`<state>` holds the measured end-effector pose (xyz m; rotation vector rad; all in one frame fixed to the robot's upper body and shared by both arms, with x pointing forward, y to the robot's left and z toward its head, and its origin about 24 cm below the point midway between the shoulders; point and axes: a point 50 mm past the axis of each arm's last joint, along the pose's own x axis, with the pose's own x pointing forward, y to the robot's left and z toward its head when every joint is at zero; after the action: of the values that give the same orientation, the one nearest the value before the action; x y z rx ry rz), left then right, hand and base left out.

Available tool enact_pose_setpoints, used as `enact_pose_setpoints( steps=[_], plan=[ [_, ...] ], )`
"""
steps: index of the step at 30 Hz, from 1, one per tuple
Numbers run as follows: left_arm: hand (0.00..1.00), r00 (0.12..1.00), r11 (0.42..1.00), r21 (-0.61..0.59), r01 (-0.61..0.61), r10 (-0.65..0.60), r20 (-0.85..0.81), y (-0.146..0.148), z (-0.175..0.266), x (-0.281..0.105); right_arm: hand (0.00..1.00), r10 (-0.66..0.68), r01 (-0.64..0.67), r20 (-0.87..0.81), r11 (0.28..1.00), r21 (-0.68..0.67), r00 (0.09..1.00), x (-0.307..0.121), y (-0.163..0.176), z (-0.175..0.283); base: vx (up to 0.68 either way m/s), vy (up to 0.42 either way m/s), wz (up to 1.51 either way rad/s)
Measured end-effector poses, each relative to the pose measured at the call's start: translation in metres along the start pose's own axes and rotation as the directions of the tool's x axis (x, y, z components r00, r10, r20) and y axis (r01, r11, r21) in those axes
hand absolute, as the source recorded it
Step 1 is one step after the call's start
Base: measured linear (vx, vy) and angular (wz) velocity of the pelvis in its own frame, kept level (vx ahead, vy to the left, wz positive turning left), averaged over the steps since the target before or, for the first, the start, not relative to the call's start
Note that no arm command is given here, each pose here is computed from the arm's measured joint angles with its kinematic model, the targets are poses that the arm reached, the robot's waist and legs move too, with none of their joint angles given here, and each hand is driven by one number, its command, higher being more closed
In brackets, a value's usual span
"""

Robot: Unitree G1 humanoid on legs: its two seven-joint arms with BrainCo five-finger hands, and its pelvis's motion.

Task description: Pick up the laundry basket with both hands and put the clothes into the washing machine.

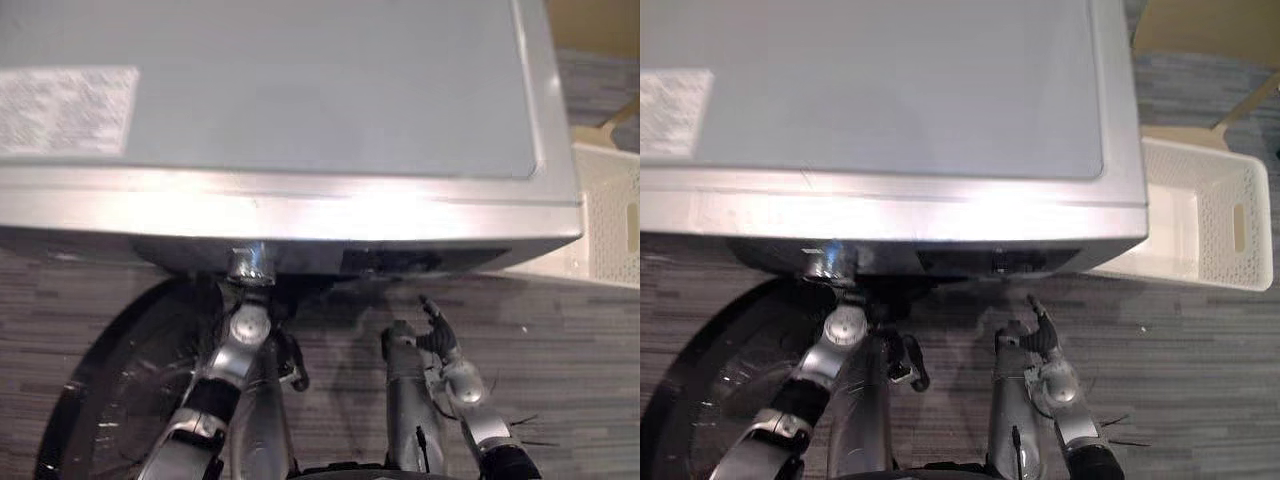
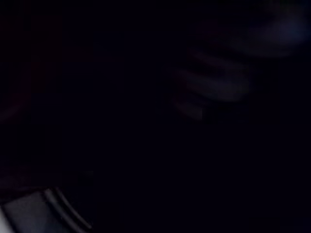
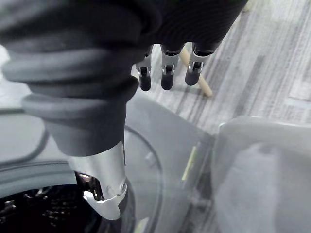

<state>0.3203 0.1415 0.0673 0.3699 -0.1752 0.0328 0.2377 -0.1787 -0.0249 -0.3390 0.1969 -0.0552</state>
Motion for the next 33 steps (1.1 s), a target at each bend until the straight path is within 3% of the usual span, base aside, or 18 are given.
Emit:
enact_pose_setpoints(
  steps=[6,10,14,15,18,20,25,26,28,29,33],
  plan=[
    [1.00,0.921,0.989,-0.018,-0.148,0.144,0.361,0.022,0.104,0.047,0.00,-0.083,0.073,0.141,0.994,0.077,0.987,-0.002,-0.003,0.034,-0.14,-0.115,0.05],
    [1.00,0.747,0.944,0.050,-0.327,0.226,0.625,0.050,0.191,0.068,0.00,-0.127,0.098,0.204,0.984,0.146,0.971,-0.003,-0.003,0.047,-0.08,-0.119,-0.01],
    [1.00,0.590,0.885,0.111,-0.452,0.203,0.781,0.058,0.249,0.069,0.00,-0.154,0.102,0.279,0.976,0.194,0.948,-0.010,-0.005,0.063,-0.04,-0.094,-0.07],
    [1.00,0.548,0.851,0.151,-0.502,0.178,0.817,0.058,0.264,0.071,0.00,-0.159,0.097,0.308,0.974,0.207,0.938,-0.014,-0.007,0.068,0.00,-0.056,-0.01],
    [1.00,0.535,0.744,0.280,-0.607,0.121,0.836,0.063,0.274,0.082,0.00,-0.158,0.076,0.345,0.968,0.240,0.925,-0.020,-0.004,0.074,0.00,-0.052,-0.03],
    [1.00,0.512,0.640,0.368,-0.675,0.047,0.858,0.063,0.284,0.086,0.00,-0.142,0.049,0.363,0.966,0.255,0.921,-0.027,-0.002,0.074,-0.01,-0.042,-0.08],
    [1.00,0.494,0.427,0.462,-0.778,-0.039,0.868,0.074,0.298,0.094,0.00,-0.136,0.019,0.385,0.956,0.293,0.913,-0.041,-0.002,0.076,-0.01,-0.029,-0.07],
    [0.00,0.521,0.394,0.491,-0.777,-0.034,0.853,0.077,0.292,0.098,0.00,-0.133,0.009,0.392,0.953,0.302,0.910,-0.043,-0.001,0.077,0.00,0.000,0.00],
    [0.00,0.568,0.375,0.537,-0.756,-0.033,0.822,0.081,0.284,0.104,0.00,-0.111,-0.023,0.403,0.950,0.313,0.909,-0.045,0.001,0.078,0.00,-0.013,0.02],
    [0.00,0.651,0.363,0.611,-0.703,-0.016,0.759,0.090,0.276,0.113,0.00,-0.085,-0.057,0.423,0.949,0.311,0.902,-0.047,0.004,0.082,0.00,-0.027,0.07],
    [0.00,0.797,0.486,0.680,-0.549,0.059,0.601,0.110,0.267,0.125,0.00,-0.080,-0.071,0.439,0.946,0.316,0.895,-0.048,0.002,0.088,-0.01,-0.014,0.11]
  ],
)
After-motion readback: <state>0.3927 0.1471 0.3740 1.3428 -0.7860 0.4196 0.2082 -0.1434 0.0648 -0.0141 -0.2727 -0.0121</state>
